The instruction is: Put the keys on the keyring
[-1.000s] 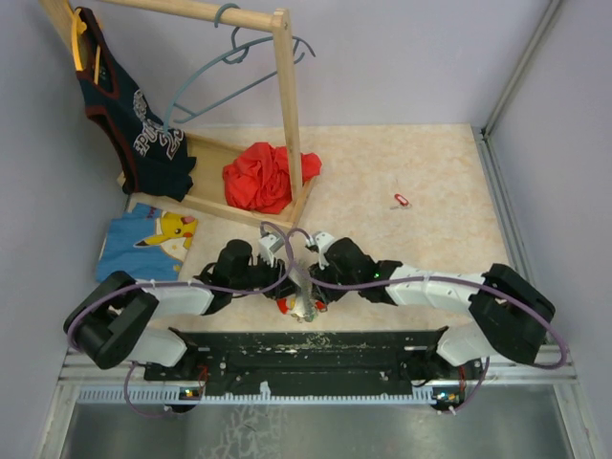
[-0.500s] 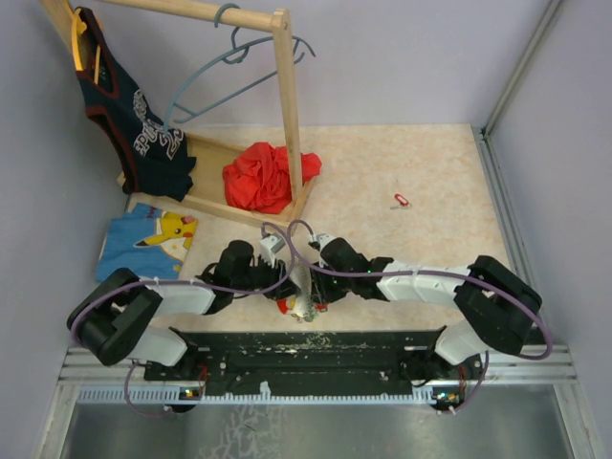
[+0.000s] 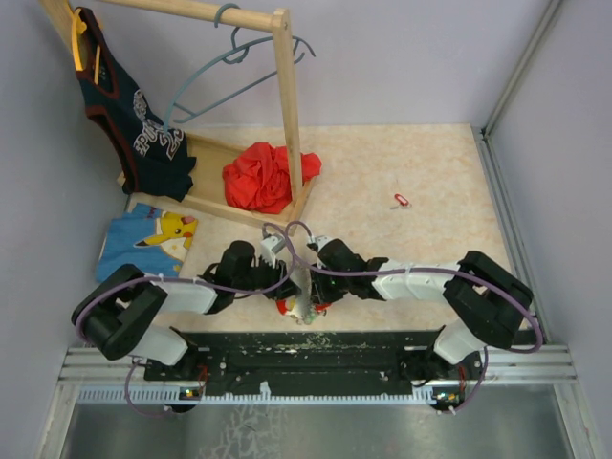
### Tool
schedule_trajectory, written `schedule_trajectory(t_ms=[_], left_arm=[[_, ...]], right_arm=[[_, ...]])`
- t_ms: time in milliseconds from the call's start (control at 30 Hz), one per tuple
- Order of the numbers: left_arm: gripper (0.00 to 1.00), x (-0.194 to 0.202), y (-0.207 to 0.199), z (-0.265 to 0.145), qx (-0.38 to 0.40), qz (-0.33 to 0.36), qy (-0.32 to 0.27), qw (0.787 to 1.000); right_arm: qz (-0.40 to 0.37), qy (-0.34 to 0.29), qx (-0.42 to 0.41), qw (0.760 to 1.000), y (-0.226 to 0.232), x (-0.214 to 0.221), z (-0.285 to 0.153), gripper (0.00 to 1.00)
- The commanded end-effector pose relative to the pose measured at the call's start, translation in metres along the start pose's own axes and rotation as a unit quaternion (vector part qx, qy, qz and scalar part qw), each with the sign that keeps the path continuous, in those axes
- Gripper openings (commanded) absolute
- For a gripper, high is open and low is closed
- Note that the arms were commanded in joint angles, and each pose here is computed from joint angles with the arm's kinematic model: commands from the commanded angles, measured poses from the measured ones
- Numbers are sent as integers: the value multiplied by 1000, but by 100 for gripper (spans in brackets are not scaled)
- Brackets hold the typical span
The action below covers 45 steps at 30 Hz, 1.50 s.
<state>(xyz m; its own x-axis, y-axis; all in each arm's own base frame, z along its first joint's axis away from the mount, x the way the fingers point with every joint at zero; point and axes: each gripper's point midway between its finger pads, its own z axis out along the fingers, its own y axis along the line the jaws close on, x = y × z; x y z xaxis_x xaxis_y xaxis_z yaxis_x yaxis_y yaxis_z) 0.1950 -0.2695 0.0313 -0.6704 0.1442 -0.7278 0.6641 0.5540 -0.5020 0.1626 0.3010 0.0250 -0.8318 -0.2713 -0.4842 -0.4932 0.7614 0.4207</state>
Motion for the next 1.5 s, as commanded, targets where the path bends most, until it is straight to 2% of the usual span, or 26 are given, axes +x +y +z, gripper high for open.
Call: schedule_trajectory(t_ms=[0, 333, 600, 767, 967, 1100, 1200, 1300, 1367, 1467], left_arm=[[43, -4, -5, 4, 12, 6, -5, 1000], [43, -11, 3, 9, -3, 11, -23, 1000], [43, -27, 44, 11, -70, 32, -20, 997], [43, -45, 65, 9, -82, 52, -38, 995], [46, -57, 46, 0, -56, 81, -41, 994], [47, -48, 30, -6, -64, 107, -19, 992], [47, -38, 19, -8, -59, 109, -2, 992], [48, -31, 15, -9, -70, 108, 11, 992], [48, -30, 8, -10, -61, 96, 9, 993], [53, -36, 4, -15, -62, 79, -21, 995]], right_arm=[[-9, -31, -34, 999, 21, -25, -1, 17], [-41, -82, -54, 994, 33, -53, -2, 10], [-117, -131, -8, 984, 16, -73, -15, 15], [-151, -159, 9, 976, 11, -82, -27, 18], [-171, -168, 22, 971, 1, -76, -36, 18], [-162, -185, 47, 968, -12, -73, -42, 19], [-147, -216, 69, 963, -23, -78, -52, 30], [-138, -227, 78, 961, -29, -79, -56, 31], [-130, -229, 84, 961, -31, -79, -57, 41], [-121, -241, 90, 959, -35, -80, -59, 52]])
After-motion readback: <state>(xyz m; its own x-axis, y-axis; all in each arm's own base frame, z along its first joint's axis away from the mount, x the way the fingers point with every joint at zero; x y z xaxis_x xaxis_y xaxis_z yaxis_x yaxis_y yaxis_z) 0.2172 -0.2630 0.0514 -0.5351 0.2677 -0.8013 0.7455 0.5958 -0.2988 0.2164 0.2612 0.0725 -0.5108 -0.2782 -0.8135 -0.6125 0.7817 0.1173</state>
